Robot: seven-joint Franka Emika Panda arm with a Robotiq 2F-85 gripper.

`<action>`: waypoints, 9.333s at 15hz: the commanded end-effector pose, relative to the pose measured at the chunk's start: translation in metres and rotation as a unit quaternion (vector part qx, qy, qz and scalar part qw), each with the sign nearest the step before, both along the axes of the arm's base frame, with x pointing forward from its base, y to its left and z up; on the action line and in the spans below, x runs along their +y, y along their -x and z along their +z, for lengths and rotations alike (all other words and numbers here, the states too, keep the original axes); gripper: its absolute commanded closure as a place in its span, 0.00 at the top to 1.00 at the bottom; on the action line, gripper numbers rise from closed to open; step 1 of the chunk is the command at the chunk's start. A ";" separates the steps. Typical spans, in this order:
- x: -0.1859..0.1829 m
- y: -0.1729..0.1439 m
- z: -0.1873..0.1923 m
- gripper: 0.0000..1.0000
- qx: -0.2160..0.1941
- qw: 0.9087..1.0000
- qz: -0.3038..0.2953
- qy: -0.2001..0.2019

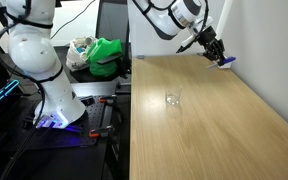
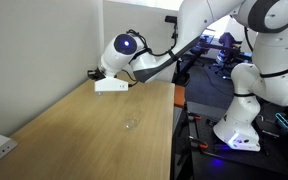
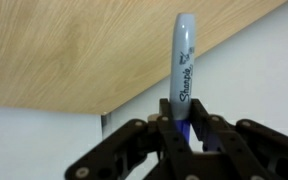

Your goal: Take the marker from the table and place it in the glass cup

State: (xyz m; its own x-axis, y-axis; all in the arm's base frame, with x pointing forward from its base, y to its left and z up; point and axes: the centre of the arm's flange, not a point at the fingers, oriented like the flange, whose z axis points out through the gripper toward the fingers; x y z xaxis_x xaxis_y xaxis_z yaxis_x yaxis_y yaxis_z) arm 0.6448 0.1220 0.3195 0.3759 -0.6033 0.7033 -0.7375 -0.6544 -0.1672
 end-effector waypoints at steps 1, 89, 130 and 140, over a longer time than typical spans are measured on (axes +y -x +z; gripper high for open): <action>0.007 0.036 0.008 0.06 -0.045 0.998 -0.034 0.032; 0.040 0.178 -0.087 0.06 -0.013 0.970 -0.217 0.112; 0.034 0.147 0.010 1.00 -0.142 0.952 -0.250 0.107; 0.036 0.130 0.028 1.00 -0.135 0.955 -0.247 0.095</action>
